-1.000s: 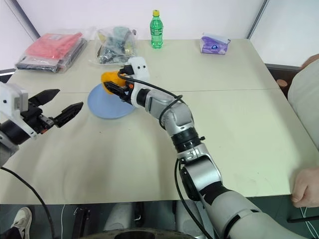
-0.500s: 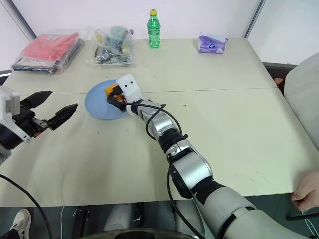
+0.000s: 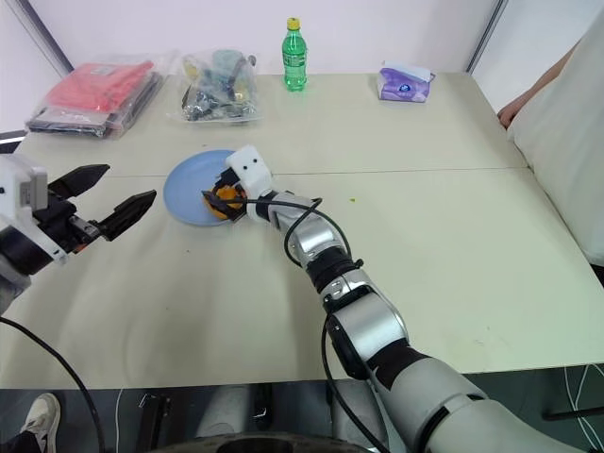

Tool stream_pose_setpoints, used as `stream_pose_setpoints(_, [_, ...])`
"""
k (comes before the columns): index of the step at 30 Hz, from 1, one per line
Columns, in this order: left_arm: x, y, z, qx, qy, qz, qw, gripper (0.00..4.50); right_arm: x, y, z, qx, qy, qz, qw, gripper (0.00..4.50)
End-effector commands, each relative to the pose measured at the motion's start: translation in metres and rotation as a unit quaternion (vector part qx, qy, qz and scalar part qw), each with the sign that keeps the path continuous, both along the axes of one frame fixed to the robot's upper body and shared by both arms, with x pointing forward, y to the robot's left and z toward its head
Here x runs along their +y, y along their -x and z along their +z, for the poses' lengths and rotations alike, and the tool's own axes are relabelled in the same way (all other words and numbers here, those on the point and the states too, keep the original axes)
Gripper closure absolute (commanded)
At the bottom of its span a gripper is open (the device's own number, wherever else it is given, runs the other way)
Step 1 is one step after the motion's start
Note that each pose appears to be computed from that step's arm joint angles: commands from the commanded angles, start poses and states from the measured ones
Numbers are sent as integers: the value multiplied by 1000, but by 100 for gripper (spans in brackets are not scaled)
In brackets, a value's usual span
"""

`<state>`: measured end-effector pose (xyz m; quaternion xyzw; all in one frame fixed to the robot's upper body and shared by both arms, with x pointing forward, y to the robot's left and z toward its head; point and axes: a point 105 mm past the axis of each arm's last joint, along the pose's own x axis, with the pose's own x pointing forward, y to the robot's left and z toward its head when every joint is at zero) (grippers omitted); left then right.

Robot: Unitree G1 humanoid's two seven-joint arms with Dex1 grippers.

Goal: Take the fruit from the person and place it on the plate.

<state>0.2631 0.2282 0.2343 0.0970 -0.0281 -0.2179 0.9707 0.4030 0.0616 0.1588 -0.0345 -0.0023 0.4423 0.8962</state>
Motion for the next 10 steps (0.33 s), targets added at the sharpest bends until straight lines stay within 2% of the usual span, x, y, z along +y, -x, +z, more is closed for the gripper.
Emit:
stream_pose_setpoints(1, [-3, 0, 8, -16, -10, -12, 1000, 0, -46, 5, 67, -56, -49, 19, 997, 4])
stream_pose_setpoints(3, [-3, -1, 7, -11, -8, -19, 1000, 0, -84, 20, 92, -72, -52, 37, 995, 4])
stream_pose_setpoints(5, [-1, -2, 5, -8, -7, -21, 1000, 0, -124, 38, 106, -81, -38, 47, 995, 4])
stream_pose_setpoints(8, [1, -4, 3, -3, -7, -24, 1000, 0, -178, 64, 103, -71, 33, 44, 996, 4])
stream_pose_setpoints(10, [0, -5, 1, -1, 2, -29, 1000, 0, -199, 74, 99, -44, 42, 34, 998, 4])
